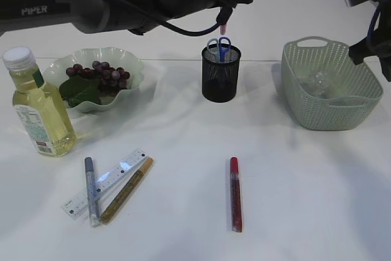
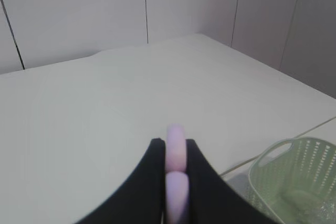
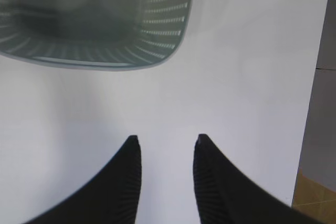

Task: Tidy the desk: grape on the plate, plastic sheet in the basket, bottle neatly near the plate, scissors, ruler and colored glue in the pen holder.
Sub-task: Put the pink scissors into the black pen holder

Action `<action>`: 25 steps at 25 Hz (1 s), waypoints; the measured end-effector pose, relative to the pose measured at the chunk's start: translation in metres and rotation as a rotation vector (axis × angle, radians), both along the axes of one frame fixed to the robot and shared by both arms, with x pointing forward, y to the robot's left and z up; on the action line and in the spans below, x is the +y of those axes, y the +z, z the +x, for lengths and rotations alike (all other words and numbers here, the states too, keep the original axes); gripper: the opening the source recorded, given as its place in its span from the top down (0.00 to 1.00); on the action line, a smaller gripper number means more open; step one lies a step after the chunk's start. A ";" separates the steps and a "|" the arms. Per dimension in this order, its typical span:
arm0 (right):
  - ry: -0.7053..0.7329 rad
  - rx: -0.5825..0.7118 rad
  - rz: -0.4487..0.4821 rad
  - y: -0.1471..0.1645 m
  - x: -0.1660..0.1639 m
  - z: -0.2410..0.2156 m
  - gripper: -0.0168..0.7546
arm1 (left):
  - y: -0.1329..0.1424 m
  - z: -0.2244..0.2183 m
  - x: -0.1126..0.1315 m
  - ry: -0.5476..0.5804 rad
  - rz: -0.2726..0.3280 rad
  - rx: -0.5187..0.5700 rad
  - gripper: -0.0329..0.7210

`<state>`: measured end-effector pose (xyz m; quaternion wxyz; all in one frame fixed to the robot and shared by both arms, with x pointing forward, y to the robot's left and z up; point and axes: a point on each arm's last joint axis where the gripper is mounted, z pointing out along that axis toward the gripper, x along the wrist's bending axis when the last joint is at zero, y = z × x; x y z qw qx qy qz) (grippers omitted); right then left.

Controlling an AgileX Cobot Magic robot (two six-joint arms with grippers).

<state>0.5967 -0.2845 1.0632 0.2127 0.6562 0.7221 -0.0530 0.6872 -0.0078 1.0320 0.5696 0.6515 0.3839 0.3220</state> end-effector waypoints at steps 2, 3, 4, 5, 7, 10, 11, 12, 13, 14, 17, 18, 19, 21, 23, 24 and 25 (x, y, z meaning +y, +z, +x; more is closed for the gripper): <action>0.001 -0.001 -0.008 0.000 -0.001 0.000 0.62 | -0.007 0.003 -0.003 0.001 -0.007 0.012 0.91; 0.002 -0.001 -0.009 0.000 -0.001 0.000 0.62 | -0.008 0.003 -0.003 0.004 -0.010 0.015 0.91; 0.002 -0.001 -0.009 0.000 -0.001 0.000 0.62 | -0.011 0.004 -0.004 0.006 -0.012 0.023 0.91; 0.002 -0.001 -0.009 0.000 -0.001 0.000 0.62 | -0.014 0.004 -0.004 0.007 -0.013 0.029 0.91; 0.002 -0.001 -0.009 0.000 -0.001 0.000 0.62 | -0.018 0.005 -0.004 0.010 -0.012 0.037 0.91; 0.002 -0.005 -0.010 0.001 -0.001 0.001 0.62 | -0.028 0.007 -0.006 0.011 -0.006 0.052 0.91; 0.002 -0.010 -0.010 0.003 -0.001 0.001 0.62 | -0.031 0.008 -0.006 0.011 -0.003 0.058 0.91; 0.001 -0.017 -0.009 0.005 -0.001 0.002 0.62 | -0.034 0.008 -0.006 0.012 -0.001 0.062 0.91; 0.001 -0.024 -0.008 0.007 -0.001 0.002 0.62 | -0.037 0.008 -0.007 0.013 0.002 0.067 0.91; 0.001 -0.031 -0.007 0.009 0.000 0.003 0.62 | -0.038 0.009 -0.007 0.014 0.003 0.068 0.91; 0.001 -0.038 -0.007 0.011 0.000 0.004 0.62 | -0.044 0.010 -0.007 0.019 -0.004 0.083 0.91; 0.001 -0.040 -0.006 0.011 0.000 0.004 0.62 | -0.045 0.010 -0.007 0.021 -0.005 0.084 0.91; 0.001 -0.040 -0.006 0.011 0.000 0.004 0.62 | -0.046 0.010 -0.007 0.022 -0.006 0.087 0.91; 0.001 -0.040 -0.006 0.011 0.000 0.004 0.62 | -0.047 0.011 -0.007 0.022 -0.007 0.089 0.91; 0.001 -0.040 -0.006 0.011 0.000 0.004 0.62 | -0.048 0.011 -0.008 0.024 -0.010 0.092 0.91; 0.001 -0.040 -0.006 0.011 0.000 0.004 0.62 | -0.048 0.011 -0.008 0.024 -0.011 0.094 0.91; 0.001 -0.040 -0.006 0.011 0.000 0.004 0.62 | -0.049 0.011 -0.008 0.025 -0.012 0.097 0.91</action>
